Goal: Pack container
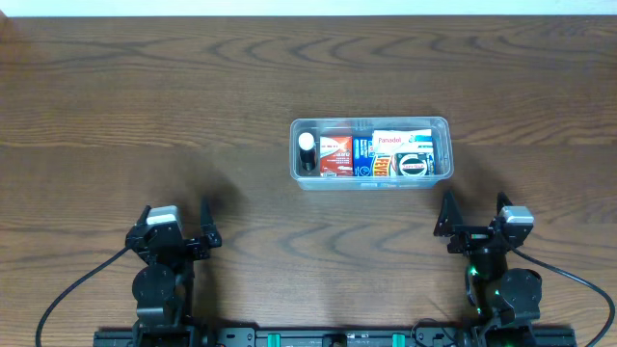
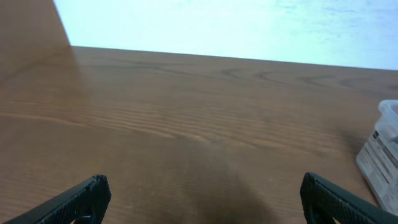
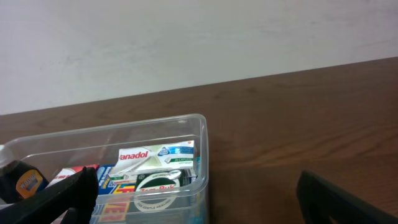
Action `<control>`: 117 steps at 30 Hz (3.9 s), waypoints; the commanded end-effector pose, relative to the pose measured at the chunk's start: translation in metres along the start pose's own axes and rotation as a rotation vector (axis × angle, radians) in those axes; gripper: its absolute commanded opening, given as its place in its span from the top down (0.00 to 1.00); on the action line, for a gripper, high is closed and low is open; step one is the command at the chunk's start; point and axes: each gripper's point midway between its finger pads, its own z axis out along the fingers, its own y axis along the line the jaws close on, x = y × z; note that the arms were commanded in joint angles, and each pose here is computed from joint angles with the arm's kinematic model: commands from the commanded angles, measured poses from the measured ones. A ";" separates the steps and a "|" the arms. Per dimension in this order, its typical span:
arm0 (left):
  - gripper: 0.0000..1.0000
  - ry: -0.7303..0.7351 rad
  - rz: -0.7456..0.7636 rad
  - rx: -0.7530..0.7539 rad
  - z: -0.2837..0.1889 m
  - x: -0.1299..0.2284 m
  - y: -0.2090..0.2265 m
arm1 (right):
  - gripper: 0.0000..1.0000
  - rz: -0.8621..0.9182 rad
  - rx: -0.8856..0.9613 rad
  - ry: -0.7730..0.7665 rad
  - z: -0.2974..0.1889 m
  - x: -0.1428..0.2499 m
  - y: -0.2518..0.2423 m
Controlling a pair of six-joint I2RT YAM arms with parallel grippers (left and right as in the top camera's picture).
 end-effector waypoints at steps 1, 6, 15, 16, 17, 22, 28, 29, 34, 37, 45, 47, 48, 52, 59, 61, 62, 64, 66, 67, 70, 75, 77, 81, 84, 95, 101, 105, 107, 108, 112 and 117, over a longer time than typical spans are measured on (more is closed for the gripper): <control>0.02 0.025 0.035 0.031 0.003 0.013 -0.005 | 0.01 -0.006 0.008 -0.001 0.000 0.000 -0.002; 0.02 0.025 0.035 0.030 0.003 0.013 -0.005 | 0.01 -0.006 0.008 -0.001 0.000 0.000 -0.002; 0.02 0.025 0.035 0.031 0.003 0.013 -0.005 | 0.01 -0.006 0.008 -0.001 0.000 0.000 -0.002; 0.02 0.025 0.035 0.031 0.003 0.013 -0.005 | 0.01 -0.006 0.008 -0.001 0.000 0.000 -0.002; 0.02 0.025 0.035 0.031 0.003 0.013 -0.005 | 0.01 -0.006 0.008 -0.001 0.000 0.000 -0.002; 0.02 0.025 0.035 0.028 0.003 0.013 -0.004 | 0.01 -0.006 0.008 -0.001 0.000 0.000 -0.002; 0.02 0.024 0.021 -0.035 0.003 0.012 0.011 | 0.01 -0.006 0.008 -0.001 0.000 0.000 -0.002; 0.02 0.024 0.020 -0.040 0.003 0.012 0.012 | 0.01 -0.006 0.008 -0.001 0.000 0.000 -0.002; 0.02 0.024 0.019 -0.041 0.003 0.012 0.013 | 0.01 -0.006 0.008 -0.001 0.000 0.000 -0.002; 0.02 0.026 0.020 -0.041 0.003 0.013 0.013 | 0.01 -0.006 0.008 -0.001 0.000 0.000 -0.002; 0.02 0.026 0.020 -0.041 0.003 0.013 0.013 | 0.01 -0.006 0.008 -0.001 0.000 0.000 -0.002; 0.02 0.026 0.020 -0.041 0.003 0.013 0.013 | 0.01 -0.006 0.008 -0.001 0.000 0.000 -0.002; 0.02 0.026 0.020 -0.041 0.003 0.013 0.013 | 0.01 -0.006 0.008 -0.001 0.000 0.000 -0.002; 0.02 0.026 0.020 -0.041 0.003 0.013 0.013 | 0.01 -0.006 0.008 -0.001 0.000 0.000 -0.002; 0.02 0.026 0.020 -0.041 0.003 0.013 0.013 | 0.01 -0.006 0.008 -0.001 0.000 0.000 -0.002; 0.02 0.026 0.020 -0.041 0.003 0.013 0.013 | 0.01 -0.006 0.008 -0.001 0.000 0.000 -0.002; 0.02 0.026 0.020 -0.041 0.003 0.013 0.013 | 0.01 -0.006 0.008 -0.001 0.000 0.000 -0.002; 0.02 0.026 0.020 -0.041 0.003 0.013 0.013 | 0.01 -0.006 0.008 -0.001 0.000 0.000 -0.002; 0.02 0.026 0.020 -0.041 0.003 0.013 0.013 | 0.01 -0.006 0.008 -0.001 0.000 0.000 -0.002; 0.02 0.026 0.020 -0.041 0.003 0.013 0.013 | 0.01 -0.006 0.008 -0.001 0.000 0.000 -0.002; 0.02 0.026 0.020 -0.041 0.003 0.013 0.013 | 0.01 -0.006 0.008 -0.001 0.000 0.000 -0.002; 0.02 0.026 0.020 -0.041 0.003 0.013 0.013 | 0.01 -0.006 0.008 -0.001 0.000 0.000 -0.002; 0.02 0.026 0.020 -0.041 0.003 0.013 0.013 | 0.01 -0.006 0.008 -0.001 0.000 0.000 -0.002; 0.02 0.026 0.020 -0.041 0.003 0.013 0.013 | 0.01 -0.006 0.008 -0.001 0.000 0.000 -0.002; 0.02 0.026 0.020 -0.041 0.003 0.013 0.013 | 0.01 -0.006 0.008 -0.001 0.000 0.000 -0.002; 0.02 0.026 0.020 -0.041 0.003 0.013 0.013 | 0.01 -0.006 0.008 -0.001 0.000 0.000 -0.002; 0.02 0.026 0.020 -0.041 0.003 0.013 0.013 | 0.01 -0.006 0.008 -0.001 0.000 0.000 -0.002; 0.02 0.026 0.020 -0.041 0.003 0.013 0.013 | 0.01 -0.006 0.008 -0.001 0.000 0.000 -0.002; 0.02 0.026 0.020 -0.041 0.003 0.013 0.013 | 0.01 -0.006 0.008 -0.001 0.000 0.000 -0.002; 0.02 0.026 0.020 -0.041 0.003 0.013 0.013 | 0.01 -0.006 0.008 -0.001 0.000 0.000 -0.002; 0.02 0.026 0.020 -0.041 0.003 0.013 0.013 | 0.01 -0.006 0.008 -0.001 0.000 0.000 -0.002; 0.02 0.026 0.020 -0.041 0.003 0.013 0.013 | 0.01 -0.006 0.008 -0.001 0.000 0.000 -0.002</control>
